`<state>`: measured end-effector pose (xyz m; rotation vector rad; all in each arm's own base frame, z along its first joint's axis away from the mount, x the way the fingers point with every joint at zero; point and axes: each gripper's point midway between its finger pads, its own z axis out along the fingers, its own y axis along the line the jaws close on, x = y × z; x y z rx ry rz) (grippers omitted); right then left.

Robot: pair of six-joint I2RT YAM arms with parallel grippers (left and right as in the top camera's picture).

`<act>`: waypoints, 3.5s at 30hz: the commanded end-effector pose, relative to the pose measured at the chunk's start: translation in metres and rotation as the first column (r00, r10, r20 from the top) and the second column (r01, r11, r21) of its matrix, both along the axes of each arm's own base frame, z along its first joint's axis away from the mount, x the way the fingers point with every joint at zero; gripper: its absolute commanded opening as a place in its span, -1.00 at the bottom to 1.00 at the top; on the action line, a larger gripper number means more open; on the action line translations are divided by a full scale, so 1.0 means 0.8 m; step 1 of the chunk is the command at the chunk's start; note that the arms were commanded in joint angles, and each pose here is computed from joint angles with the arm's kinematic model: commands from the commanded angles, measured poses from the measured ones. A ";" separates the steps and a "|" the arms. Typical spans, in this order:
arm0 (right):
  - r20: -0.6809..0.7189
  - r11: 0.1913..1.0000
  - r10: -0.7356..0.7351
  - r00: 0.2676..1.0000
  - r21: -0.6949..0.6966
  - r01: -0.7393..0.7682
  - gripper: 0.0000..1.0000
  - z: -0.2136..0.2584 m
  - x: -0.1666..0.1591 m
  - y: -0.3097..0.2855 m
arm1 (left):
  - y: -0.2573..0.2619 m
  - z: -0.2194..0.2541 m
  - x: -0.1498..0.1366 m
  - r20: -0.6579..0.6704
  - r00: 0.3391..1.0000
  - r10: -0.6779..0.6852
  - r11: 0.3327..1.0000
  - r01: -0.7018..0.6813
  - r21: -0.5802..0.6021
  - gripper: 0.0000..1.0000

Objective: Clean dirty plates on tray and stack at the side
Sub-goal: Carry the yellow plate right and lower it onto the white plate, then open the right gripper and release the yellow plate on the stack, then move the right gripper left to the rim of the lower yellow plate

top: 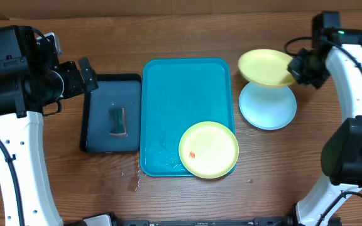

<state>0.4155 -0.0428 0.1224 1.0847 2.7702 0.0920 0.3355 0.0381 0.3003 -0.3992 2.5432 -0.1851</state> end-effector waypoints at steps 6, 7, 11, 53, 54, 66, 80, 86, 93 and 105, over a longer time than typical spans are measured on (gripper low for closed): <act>-0.107 0.999 -0.024 0.994 0.029 0.028 -0.92 -0.026 -0.042 -0.001 | -0.005 0.012 0.001 0.031 1.000 -0.007 1.000 0.007 -0.010 1.00; -0.120 0.999 -0.021 0.993 0.030 0.025 -0.92 -0.031 -0.046 0.001 | -0.005 0.012 0.001 0.031 1.000 -0.007 1.000 0.007 -0.010 1.00; -0.171 0.999 -0.017 0.985 0.035 0.023 -0.92 -0.049 -0.063 0.004 | -0.005 0.012 0.001 0.031 1.000 -0.007 1.000 0.007 -0.010 1.00; -0.337 0.950 0.258 0.906 0.257 -0.175 0.76 -0.065 -0.136 0.081 | -0.005 0.012 0.001 0.031 1.000 -0.007 1.000 0.007 -0.010 1.00; -0.348 0.945 0.284 0.894 0.262 -0.198 0.76 -0.064 -0.141 0.088 | -0.005 0.012 0.001 0.031 1.000 -0.007 1.000 0.007 -0.010 1.00; -0.417 0.860 0.508 0.754 0.292 -0.418 0.76 -0.056 -0.184 0.162 | -0.005 0.012 0.001 0.031 1.000 -0.007 1.000 0.007 -0.010 1.00; -0.440 0.782 0.622 0.648 0.300 -0.547 0.68 -0.088 -0.223 0.211 | -0.005 0.012 0.001 0.031 1.000 -0.007 1.000 0.007 -0.010 1.00; -0.401 0.748 0.661 0.634 0.288 -0.598 0.40 -0.093 -0.219 0.230 | -0.005 0.012 0.001 0.031 1.000 -0.007 1.000 0.007 -0.010 1.00; -0.407 0.742 0.667 0.624 0.282 -0.609 -0.13 -0.094 -0.222 0.232 | -0.005 0.012 0.001 0.031 0.999 -0.007 1.000 0.007 -0.010 1.00; -0.407 0.742 0.667 0.624 0.282 -0.609 -0.53 -0.115 -0.230 0.229 | -0.006 0.012 0.001 0.030 0.999 -0.009 1.000 0.009 -0.010 1.00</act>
